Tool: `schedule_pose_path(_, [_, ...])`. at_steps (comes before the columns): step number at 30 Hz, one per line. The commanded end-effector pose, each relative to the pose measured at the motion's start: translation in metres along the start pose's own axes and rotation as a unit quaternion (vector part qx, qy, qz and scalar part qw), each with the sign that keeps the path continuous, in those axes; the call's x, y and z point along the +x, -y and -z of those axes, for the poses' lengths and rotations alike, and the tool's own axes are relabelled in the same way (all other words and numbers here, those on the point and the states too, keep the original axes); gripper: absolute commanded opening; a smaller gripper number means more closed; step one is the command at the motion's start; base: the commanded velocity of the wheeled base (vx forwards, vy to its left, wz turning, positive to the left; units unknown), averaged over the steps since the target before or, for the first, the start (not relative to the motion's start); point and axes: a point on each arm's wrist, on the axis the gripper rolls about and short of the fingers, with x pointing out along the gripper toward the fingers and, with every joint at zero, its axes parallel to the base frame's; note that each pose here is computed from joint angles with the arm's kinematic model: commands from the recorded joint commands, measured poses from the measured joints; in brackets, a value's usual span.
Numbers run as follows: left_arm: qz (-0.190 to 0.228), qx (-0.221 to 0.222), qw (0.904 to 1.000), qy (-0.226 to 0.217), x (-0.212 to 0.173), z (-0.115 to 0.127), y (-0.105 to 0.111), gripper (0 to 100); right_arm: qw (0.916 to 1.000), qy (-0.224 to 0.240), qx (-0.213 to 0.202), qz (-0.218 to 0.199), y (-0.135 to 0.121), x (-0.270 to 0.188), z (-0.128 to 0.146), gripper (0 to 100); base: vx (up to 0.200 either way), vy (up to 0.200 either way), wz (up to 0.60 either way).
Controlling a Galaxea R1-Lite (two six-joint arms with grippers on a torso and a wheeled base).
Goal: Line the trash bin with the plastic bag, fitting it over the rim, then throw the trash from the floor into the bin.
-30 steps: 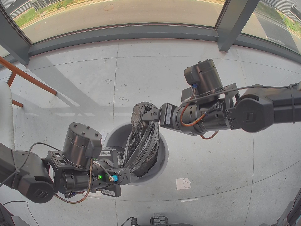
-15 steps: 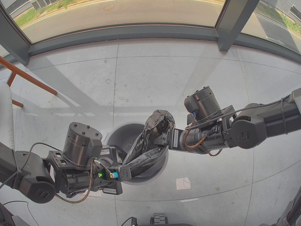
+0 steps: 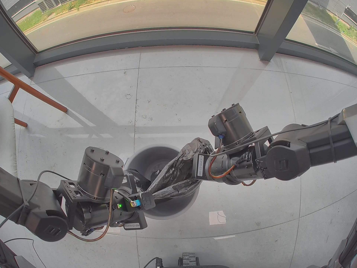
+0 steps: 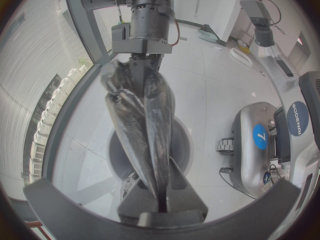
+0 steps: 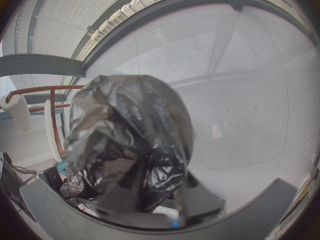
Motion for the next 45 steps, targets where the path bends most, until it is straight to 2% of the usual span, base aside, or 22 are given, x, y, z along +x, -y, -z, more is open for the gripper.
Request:
schedule_pose_path(1, [0.0,-0.002,1.0,-0.007,0.004,0.001,0.001,0,1.0,0.004,-0.001,-0.005,-0.004,-0.002,-0.001,0,0.0,0.0,0.0])
schedule_pose_path(6, [-0.002,-0.019,0.9995,-0.024,0.011,0.002,0.002,0,0.9998,0.019,-0.004,-0.008,-0.003,-0.003,-0.011,0,0.0,0.0,0.0])
schedule_pose_path(10, [-0.032,-0.054,0.9977,-0.025,0.025,-0.005,-0.003,0,0.9997,0.024,-0.008,0.004,0.007,0.001,-0.019,0,0.0,0.0,0.0])
schedule_pose_path(17, [-0.024,-0.083,0.9957,-0.034,0.043,-0.01,0.004,0,0.9991,0.03,-0.025,0.02,0.023,0.003,-0.028,0,0.0,0.0,0.0])
schedule_pose_path(18, [-0.027,-0.085,0.9955,-0.033,0.045,-0.012,0.003,100,0.9989,0.03,-0.029,0.023,0.025,0.004,-0.03,0,0.0,0.0,0.0])
schedule_pose_path(23, [-0.021,-0.122,0.9918,-0.032,0.052,-0.017,0.008,100,0.9988,0.027,-0.03,0.028,0.029,0.004,-0.029,0,0.0,0.0,0.0])
schedule_pose_path(28, [-0.041,-0.15,0.9869,-0.044,0.055,-0.018,0.007,100,0.9988,0.019,-0.031,0.033,0.032,0.006,-0.025,0,0.0,0.0,0.0])
schedule_pose_path(32, [-0.057,-0.172,0.9828,-0.037,0.064,-0.027,-0.001,100,0.9987,0.014,-0.031,0.037,0.034,0.007,-0.022,0,0.0,0.0,0.0])
schedule_pose_path(37, [-0.091,-0.214,0.9722,-0.021,0.064,-0.04,-0.015,100,0.9986,0.028,-0.033,0.029,0.035,0.008,-0.024,0,0.0,0.0,0.0])
schedule_pose_path(45, [-0.085,-0.253,0.9636,-0.015,0.062,-0.045,-0.013,100,0.9983,0.028,-0.043,0.029,0.038,0.011,-0.019,0,0.0,0.0,0.0])
